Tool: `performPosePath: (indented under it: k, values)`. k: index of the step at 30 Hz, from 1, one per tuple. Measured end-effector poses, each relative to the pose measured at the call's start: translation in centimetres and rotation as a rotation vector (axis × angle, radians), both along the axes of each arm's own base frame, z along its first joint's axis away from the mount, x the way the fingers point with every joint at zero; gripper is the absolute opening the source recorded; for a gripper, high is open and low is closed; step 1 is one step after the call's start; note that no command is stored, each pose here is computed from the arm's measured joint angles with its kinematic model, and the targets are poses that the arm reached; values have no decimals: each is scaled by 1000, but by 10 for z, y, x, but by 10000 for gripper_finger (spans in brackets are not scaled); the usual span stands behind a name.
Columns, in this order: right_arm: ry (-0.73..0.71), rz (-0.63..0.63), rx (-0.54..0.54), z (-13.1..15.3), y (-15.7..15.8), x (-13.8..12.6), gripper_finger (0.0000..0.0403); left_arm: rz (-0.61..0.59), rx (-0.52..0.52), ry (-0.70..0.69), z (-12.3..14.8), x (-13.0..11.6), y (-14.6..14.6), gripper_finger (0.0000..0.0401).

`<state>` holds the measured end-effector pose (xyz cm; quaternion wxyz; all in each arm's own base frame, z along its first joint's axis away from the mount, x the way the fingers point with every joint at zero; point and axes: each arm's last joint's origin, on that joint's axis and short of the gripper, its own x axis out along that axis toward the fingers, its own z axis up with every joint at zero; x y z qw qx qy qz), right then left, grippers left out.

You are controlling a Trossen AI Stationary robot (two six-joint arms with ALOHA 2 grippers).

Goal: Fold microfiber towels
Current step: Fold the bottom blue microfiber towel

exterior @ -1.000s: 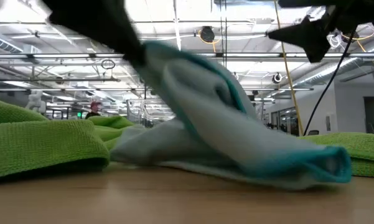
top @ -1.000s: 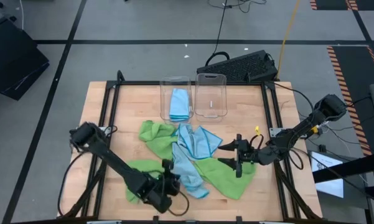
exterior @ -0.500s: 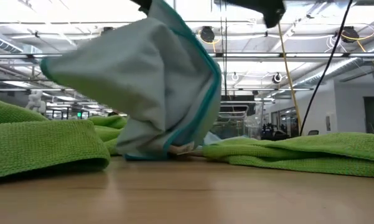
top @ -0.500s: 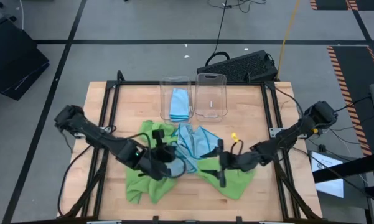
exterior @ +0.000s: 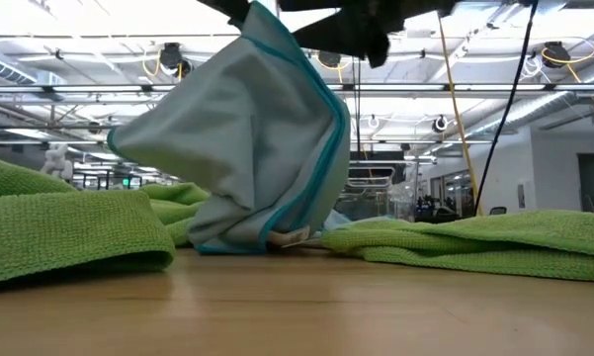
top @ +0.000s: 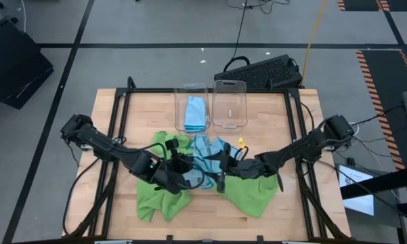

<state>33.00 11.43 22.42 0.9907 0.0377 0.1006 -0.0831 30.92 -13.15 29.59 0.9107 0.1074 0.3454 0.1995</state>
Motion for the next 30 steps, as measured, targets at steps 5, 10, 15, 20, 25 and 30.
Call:
performPosePath:
  k: [5,10,15,20,25,30]
  values:
    - [19,-11,-25,10,3,18,254,28,6,-21,-7,1,1,6]
    - [107,-113,-79,13,-5,22,247,5,11,-35,-24,0,-3,10]
    - [126,-107,-73,11,-8,23,203,-24,20,-45,-27,0,-7,9]
    - [146,-102,-61,8,-9,22,133,-52,36,-78,-23,3,-10,8]
    - [158,-55,-46,8,-9,23,52,-66,38,-89,-22,4,-11,18]
    - [178,-47,-47,5,-9,22,8,-84,48,-82,-22,5,-11,5]
